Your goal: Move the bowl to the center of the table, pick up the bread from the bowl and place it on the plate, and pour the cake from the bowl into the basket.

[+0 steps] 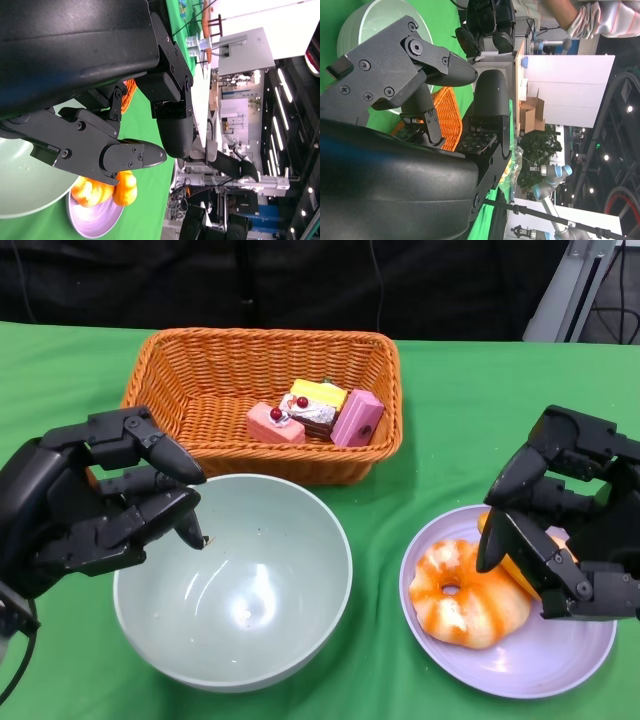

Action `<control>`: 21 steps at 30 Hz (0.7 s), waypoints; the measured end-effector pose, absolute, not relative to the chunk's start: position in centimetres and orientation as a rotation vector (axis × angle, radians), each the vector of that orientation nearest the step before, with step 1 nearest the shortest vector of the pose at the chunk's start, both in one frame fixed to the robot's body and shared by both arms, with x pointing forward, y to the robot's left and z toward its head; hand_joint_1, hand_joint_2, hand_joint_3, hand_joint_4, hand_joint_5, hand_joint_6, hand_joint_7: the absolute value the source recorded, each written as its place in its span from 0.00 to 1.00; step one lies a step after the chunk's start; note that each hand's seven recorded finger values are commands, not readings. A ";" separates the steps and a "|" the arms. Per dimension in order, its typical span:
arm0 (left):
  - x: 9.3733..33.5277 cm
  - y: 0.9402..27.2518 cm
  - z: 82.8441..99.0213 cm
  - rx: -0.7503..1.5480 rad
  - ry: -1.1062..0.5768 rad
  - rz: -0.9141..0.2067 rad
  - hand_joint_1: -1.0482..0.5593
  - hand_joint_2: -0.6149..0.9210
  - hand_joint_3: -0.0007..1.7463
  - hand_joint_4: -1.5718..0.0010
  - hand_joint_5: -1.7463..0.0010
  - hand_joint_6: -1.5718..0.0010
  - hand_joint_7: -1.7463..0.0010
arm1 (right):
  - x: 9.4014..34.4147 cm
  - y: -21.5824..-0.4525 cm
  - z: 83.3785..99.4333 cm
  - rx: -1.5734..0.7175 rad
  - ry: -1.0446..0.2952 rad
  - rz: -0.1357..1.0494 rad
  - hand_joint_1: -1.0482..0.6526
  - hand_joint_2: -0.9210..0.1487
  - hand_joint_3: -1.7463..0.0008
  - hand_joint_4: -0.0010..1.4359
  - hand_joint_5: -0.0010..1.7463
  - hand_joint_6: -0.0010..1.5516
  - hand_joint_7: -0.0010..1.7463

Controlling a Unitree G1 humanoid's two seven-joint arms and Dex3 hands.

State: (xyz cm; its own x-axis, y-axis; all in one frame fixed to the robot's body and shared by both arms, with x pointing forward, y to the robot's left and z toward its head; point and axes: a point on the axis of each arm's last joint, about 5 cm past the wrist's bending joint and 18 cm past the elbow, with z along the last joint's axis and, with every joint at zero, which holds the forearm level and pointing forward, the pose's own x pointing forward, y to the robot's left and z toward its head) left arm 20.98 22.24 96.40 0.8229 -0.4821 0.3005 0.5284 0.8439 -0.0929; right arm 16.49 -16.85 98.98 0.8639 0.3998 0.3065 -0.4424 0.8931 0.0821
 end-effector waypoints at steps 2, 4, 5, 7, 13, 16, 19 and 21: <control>20.9 22.3 96.5 -0.179 -0.277 -0.538 0.47 0.95 0.20 0.52 0.16 0.49 0.41 | 16.4 -16.9 99.0 0.149 -0.290 0.441 0.42 0.43 0.40 0.55 0.87 0.45 0.72; 20.9 22.4 96.5 -0.179 -0.280 -0.536 0.48 0.96 0.19 0.52 0.16 0.49 0.40 | 16.4 -17.0 99.0 0.147 -0.292 0.435 0.43 0.44 0.38 0.55 0.87 0.45 0.71; 20.9 22.4 96.6 -0.179 -0.279 -0.535 0.48 0.96 0.19 0.52 0.16 0.49 0.40 | 16.4 -17.1 99.1 0.146 -0.293 0.430 0.43 0.44 0.38 0.55 0.88 0.45 0.71; 20.8 22.5 96.6 -0.179 -0.278 -0.533 0.47 0.96 0.19 0.51 0.15 0.49 0.40 | 16.4 -17.2 99.1 0.145 -0.295 0.423 0.44 0.44 0.38 0.54 0.90 0.45 0.73; 20.8 22.6 96.6 -0.179 -0.276 -0.528 0.48 0.97 0.17 0.51 0.14 0.50 0.37 | 16.5 -17.4 99.1 0.134 -0.302 0.381 0.46 0.47 0.33 0.57 0.95 0.47 0.76; 20.9 22.7 96.4 -0.183 -0.267 -0.521 0.47 0.97 0.17 0.51 0.15 0.50 0.37 | 16.7 -17.8 99.1 0.107 -0.334 0.340 0.46 0.49 0.29 0.57 0.97 0.47 0.77; 20.9 22.7 96.3 -0.184 -0.264 -0.517 0.47 0.98 0.16 0.52 0.15 0.51 0.36 | 16.9 -18.1 99.1 0.097 -0.352 0.315 0.44 0.48 0.29 0.55 0.99 0.46 0.80; 20.9 22.8 96.3 -0.184 -0.266 -0.514 0.48 0.97 0.16 0.52 0.15 0.51 0.36 | 17.1 -18.2 98.9 0.097 -0.352 0.306 0.44 0.48 0.30 0.55 0.99 0.46 0.80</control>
